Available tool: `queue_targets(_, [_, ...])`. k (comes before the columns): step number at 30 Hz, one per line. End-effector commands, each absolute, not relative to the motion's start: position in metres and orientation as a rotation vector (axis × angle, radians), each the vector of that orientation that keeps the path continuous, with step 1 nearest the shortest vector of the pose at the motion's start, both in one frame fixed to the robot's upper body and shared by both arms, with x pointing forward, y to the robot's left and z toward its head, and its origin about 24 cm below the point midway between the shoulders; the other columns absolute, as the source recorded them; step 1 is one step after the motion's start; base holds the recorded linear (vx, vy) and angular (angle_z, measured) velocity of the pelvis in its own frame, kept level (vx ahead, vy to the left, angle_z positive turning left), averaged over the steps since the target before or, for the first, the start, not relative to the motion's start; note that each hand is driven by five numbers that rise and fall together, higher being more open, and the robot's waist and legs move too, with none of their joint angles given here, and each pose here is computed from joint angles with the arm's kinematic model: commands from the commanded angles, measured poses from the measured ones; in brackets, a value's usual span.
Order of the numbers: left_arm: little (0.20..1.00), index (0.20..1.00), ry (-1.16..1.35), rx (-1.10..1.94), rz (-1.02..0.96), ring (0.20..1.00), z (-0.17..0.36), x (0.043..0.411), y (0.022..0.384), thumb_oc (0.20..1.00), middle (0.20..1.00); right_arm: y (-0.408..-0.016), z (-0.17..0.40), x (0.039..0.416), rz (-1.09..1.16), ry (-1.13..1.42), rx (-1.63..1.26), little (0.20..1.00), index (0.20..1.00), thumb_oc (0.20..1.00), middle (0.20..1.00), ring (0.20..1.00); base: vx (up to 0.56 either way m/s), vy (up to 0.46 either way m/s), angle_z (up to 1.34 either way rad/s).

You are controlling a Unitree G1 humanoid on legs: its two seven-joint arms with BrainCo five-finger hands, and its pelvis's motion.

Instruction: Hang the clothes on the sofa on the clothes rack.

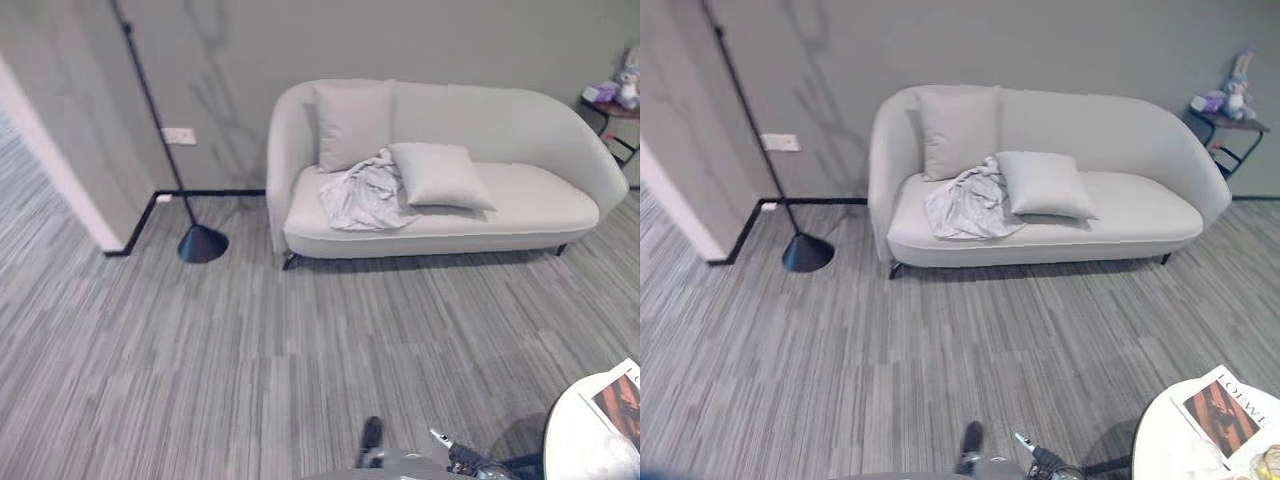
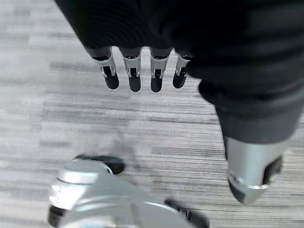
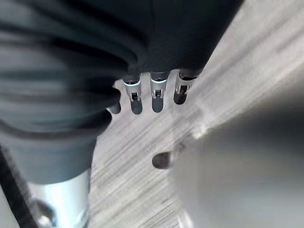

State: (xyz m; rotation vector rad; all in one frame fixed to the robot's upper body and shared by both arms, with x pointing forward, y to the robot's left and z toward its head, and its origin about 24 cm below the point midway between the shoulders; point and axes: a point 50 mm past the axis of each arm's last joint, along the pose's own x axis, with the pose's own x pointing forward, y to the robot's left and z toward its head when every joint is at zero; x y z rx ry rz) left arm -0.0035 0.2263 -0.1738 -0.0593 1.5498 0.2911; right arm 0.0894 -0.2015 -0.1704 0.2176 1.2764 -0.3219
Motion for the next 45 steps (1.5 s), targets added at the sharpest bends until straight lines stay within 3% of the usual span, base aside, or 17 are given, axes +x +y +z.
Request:
queue_targets(1, [1.0,1.0,1.484,-0.087,0.429,1.0,-0.169,0.016,0.247,1.0,1.0,-0.185,-0.167,0.114,-0.244,1.204,0.168,1.0,1.0,1.0,1.0,1.0,0.42,-0.221,-0.12])
queue_targets(5, [1.0,1.0,1.294,-0.03,0.384,1.0,-0.164,0.078,0.242,1.0,1.0,-0.184,-0.158,0.141,-0.144,1.145,-0.028,1.0,1.0,1.0,1.0,1.0,0.48,-0.103,-0.31])
queue_targets(14, [1.0,1.0,1.473,-0.09,0.487,1.0,-0.168,0.013,0.25,1.0,1.0,-0.167,-0.159,0.143,0.004,1.136,-0.131,1.0,1.0,1.0,1.0,1.0,0.55,0.205,-0.76])
queue_targets(19, [1.0,1.0,1.426,-0.045,0.466,1.0,-0.164,0.029,0.263,1.0,1.0,-0.166,-0.162,0.135,0.072,1.163,-0.187,1.0,1.0,1.0,1.0,1.0,0.49,0.295,-0.36])
queue_targets(24, [1.0,1.0,1.298,0.066,0.393,1.0,-0.158,0.074,0.267,1.0,1.0,-0.159,-0.144,0.177,0.212,0.962,-0.456,1.0,1.0,1.0,1.0,1.0,0.29,0.193,0.09])
queue_targets(26, [1.0,1.0,1.275,0.085,0.365,1.0,-0.157,0.086,0.262,1.0,1.0,-0.167,-0.134,0.195,0.141,0.893,-0.472,1.0,1.0,1.0,1.0,1.0,0.41,-0.168,0.2])
queue_targets(31, [1.0,1.0,1.368,0.122,0.431,1.0,-0.158,0.057,0.274,1.0,1.0,-0.2,-0.106,0.23,-0.154,0.773,-0.292,1.0,1.0,1.0,1.0,1.0,0.23,-0.28,1.33])
queue_targets(37, [1.0,1.0,1.435,0.109,0.504,1.0,-0.155,0.033,0.288,1.0,1.0,-0.204,-0.091,0.242,-0.2,0.676,-0.205,1.0,1.0,1.0,1.0,1.0,0.23,-0.225,0.16])
queue_targets(42, [1.0,1.0,1.436,0.099,0.521,1.0,-0.156,0.032,0.285,1.0,1.0,-0.208,-0.071,0.253,-0.177,0.567,-0.366,1.0,1.0,1.0,1.0,1.0,0.22,-0.249,-0.08])
queue_targets(45, [1.0,1.0,1.416,0.173,0.418,1.0,-0.159,0.047,0.274,1.0,1.0,-0.232,-0.062,0.256,-0.239,0.561,-0.55,1.0,1.0,1.0,1.0,1.0,0.11,-0.185,-0.19])
